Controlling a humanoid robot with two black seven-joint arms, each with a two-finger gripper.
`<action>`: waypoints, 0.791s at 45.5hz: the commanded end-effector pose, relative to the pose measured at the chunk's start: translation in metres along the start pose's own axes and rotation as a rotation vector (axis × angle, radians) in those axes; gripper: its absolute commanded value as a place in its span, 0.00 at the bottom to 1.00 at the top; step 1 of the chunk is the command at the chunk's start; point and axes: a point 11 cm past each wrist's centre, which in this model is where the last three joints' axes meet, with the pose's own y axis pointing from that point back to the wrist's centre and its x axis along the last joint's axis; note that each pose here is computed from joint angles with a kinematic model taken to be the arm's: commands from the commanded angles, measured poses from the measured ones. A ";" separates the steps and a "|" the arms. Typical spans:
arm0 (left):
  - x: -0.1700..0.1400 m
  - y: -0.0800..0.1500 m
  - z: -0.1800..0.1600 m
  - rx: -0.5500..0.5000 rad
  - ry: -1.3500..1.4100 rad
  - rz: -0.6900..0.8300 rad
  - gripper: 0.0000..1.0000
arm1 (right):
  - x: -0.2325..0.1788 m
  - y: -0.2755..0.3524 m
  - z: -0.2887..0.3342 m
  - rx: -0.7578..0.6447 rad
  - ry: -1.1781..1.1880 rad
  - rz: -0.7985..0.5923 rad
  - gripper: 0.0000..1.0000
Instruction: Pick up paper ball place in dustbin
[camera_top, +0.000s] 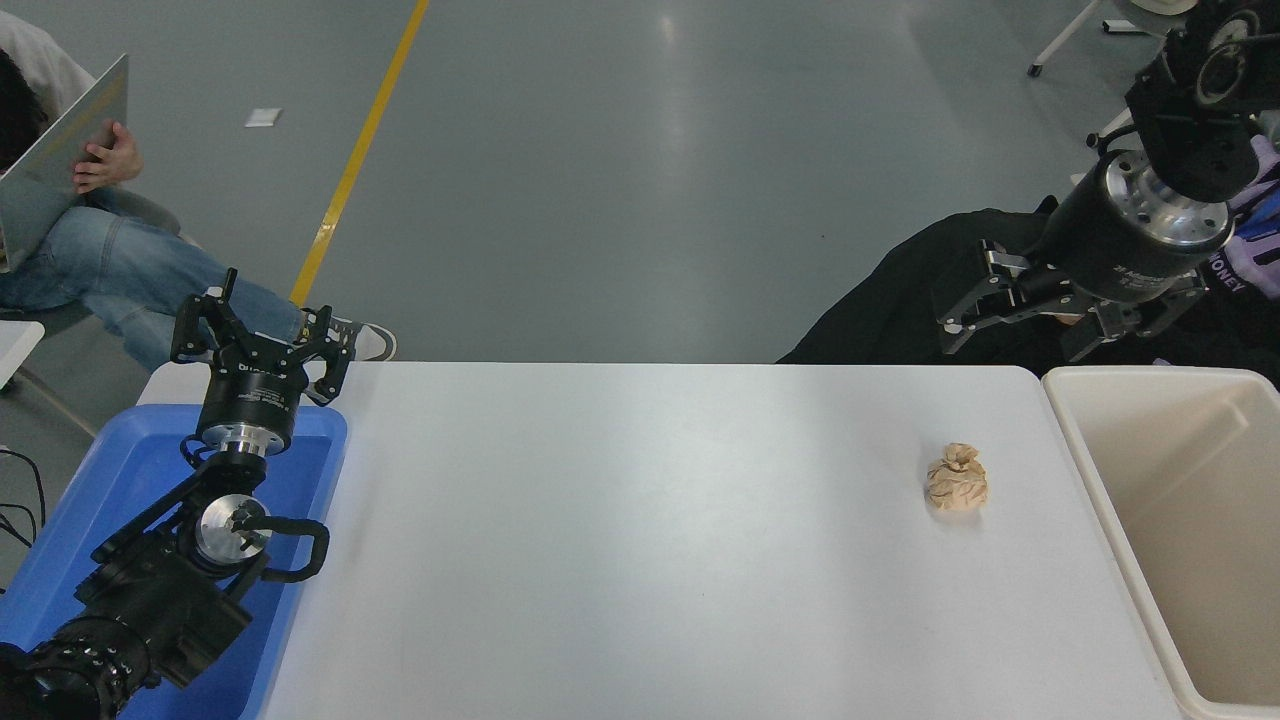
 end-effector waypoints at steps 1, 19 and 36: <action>0.001 0.001 0.000 0.001 0.000 0.001 0.99 | -0.002 -0.004 0.001 -0.007 0.001 -0.011 1.00; 0.001 0.001 0.000 0.001 0.000 0.001 0.99 | -0.016 -0.040 -0.008 -0.004 0.018 -0.104 1.00; 0.001 0.001 0.000 0.001 0.000 0.001 0.99 | -0.005 -0.084 -0.009 0.040 -0.028 0.028 1.00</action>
